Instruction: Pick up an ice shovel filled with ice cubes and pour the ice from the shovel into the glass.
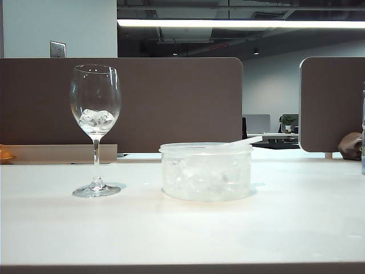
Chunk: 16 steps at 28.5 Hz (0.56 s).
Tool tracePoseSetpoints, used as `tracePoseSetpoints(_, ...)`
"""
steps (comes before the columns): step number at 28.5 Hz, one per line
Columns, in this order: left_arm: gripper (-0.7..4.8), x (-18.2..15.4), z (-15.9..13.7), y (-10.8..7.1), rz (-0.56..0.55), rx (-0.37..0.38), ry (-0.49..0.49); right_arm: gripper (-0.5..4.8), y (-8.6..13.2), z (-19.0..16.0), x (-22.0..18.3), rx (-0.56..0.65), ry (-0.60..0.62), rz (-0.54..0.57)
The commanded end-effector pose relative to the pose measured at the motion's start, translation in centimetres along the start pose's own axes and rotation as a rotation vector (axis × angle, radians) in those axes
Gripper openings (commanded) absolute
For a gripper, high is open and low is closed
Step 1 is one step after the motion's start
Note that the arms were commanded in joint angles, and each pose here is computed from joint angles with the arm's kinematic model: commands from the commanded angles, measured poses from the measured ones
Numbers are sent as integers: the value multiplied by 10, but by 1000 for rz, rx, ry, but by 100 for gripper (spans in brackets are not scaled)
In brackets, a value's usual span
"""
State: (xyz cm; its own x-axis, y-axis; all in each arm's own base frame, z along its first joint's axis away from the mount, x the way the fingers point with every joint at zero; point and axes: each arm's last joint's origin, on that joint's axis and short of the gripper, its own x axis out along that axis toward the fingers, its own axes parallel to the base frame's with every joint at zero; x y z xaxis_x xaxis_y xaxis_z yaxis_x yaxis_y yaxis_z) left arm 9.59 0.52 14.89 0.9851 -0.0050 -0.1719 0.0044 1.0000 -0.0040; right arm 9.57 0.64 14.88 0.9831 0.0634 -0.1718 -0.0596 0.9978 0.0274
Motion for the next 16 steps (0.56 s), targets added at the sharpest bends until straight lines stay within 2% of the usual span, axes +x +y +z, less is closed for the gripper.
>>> tracePoseSetpoints(1,29,0,0,-3,-34,9,2,0,0,-1,1,-3,-3,3)
tracePoseSetpoints(16,29,0,0,-3,-38,9,2,0,0,-1,1,-3,-2,3)
